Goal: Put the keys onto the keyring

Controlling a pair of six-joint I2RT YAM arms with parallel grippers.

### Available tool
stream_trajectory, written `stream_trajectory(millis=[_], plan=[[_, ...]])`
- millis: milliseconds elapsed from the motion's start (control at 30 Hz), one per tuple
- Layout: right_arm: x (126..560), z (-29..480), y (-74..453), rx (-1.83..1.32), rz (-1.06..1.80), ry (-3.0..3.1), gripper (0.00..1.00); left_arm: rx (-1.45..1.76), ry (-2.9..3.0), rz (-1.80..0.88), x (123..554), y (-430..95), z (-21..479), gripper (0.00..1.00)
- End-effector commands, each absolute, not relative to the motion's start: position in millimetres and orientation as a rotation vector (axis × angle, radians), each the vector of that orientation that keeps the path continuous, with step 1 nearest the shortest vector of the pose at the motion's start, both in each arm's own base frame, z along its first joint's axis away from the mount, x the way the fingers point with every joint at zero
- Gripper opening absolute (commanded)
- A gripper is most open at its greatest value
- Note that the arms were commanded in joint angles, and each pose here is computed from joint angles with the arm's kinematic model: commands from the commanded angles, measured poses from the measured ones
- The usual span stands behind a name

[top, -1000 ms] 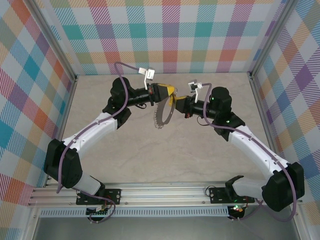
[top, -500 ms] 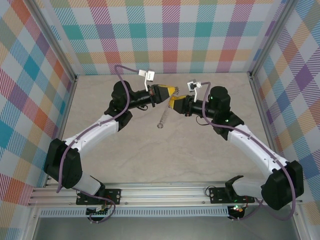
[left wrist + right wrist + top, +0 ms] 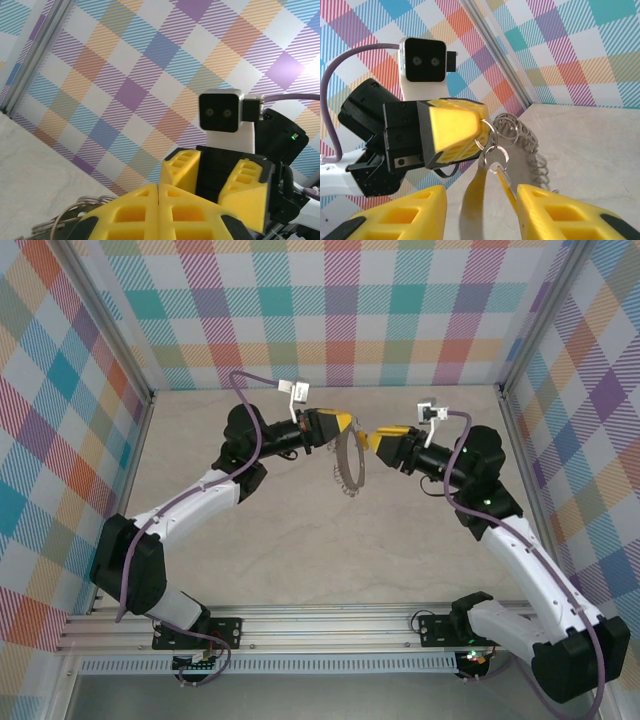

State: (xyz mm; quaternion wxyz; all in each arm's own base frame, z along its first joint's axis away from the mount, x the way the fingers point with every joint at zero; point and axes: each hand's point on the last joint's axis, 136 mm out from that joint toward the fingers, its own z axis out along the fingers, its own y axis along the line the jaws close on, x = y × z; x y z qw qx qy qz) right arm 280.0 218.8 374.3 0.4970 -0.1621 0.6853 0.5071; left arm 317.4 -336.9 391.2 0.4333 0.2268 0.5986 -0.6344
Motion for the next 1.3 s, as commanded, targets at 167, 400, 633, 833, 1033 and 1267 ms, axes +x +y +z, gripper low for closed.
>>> stream_trajectory(millis=[167, 400, 633, 833, 1033, 1267], plan=[[299, 412, 228, -0.353, 1.346, 1.525, 0.39, 0.563, 1.393, -1.637, 312, -337, 409, 0.0], [309, 415, 230, -0.335, 1.365, 1.492, 0.36, 0.55, 1.381, -1.66, 313, -338, 412, 0.0], [309, 419, 237, -0.372, 1.414, 1.466, 0.29, 0.541, 1.374, -1.672, 314, -338, 414, 0.0], [310, 415, 240, -0.379, 1.446, 1.479, 0.27, 0.536, 1.374, -1.679, 316, -339, 413, 0.0], [310, 413, 242, -0.388, 1.46, 1.471, 0.26, 0.533, 1.369, -1.679, 317, -339, 414, 0.0], [310, 410, 245, -0.393, 1.48, 1.482, 0.22, 0.529, 1.37, -1.679, 318, -340, 413, 0.0]])
